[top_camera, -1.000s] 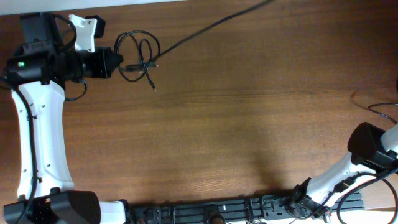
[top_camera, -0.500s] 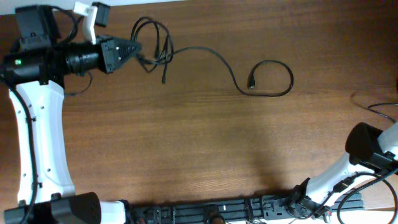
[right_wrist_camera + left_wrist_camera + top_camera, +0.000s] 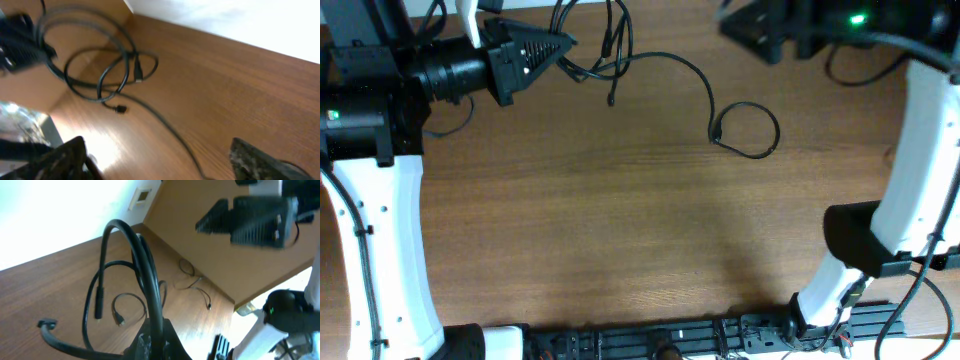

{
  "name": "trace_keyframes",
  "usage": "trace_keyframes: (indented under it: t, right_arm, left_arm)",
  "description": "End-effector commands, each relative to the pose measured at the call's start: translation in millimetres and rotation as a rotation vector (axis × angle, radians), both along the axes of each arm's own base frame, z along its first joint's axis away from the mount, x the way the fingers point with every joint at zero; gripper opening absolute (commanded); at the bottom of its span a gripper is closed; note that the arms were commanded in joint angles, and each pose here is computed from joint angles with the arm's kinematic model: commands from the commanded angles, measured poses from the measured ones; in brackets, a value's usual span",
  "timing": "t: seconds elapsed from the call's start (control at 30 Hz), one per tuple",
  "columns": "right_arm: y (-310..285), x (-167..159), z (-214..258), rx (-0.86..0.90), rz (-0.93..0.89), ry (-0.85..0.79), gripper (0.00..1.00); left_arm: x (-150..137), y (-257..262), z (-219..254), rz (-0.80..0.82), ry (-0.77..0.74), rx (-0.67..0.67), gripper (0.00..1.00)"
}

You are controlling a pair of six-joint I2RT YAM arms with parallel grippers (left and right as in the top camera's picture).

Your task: Untangle cables

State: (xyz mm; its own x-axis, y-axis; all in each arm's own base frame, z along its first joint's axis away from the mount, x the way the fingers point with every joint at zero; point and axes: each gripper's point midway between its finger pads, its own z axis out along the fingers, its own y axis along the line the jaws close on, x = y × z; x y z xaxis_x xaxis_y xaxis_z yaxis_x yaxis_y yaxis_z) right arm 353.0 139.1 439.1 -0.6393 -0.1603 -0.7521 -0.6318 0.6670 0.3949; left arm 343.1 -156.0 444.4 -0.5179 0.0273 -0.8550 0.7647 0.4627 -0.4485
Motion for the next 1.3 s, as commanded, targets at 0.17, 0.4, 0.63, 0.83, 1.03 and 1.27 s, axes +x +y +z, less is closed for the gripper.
trace_keyframes:
  t: [0.17,0.4,0.63,0.83,1.03,1.27]
  right_arm:
    - [28,2,-57,-0.385,0.196,-0.116,1.0]
    - [48,4,-102,-0.466,0.403,-0.132,1.0]
    - [67,10,-110,-0.443,0.443,-0.162,0.58]
    - [69,11,-108,-0.425,0.416,-0.14,0.12]
    - [73,31,-89,-0.348,0.261,-0.145,0.04]
    - [74,35,-29,-0.214,0.108,-0.245,0.04]
  left_arm:
    - [-9,0,19,0.055,0.117,-0.084,0.02]
    - [-10,0,20,0.13,0.391,-0.207,0.01]
    - [-11,0,21,0.137,0.414,-0.218,0.01]
    - [-11,0,21,0.137,0.414,-0.218,0.01]
    - [-11,1,19,0.136,0.408,-0.207,0.01]
    - [-6,16,-16,0.277,0.453,-0.085,0.08]
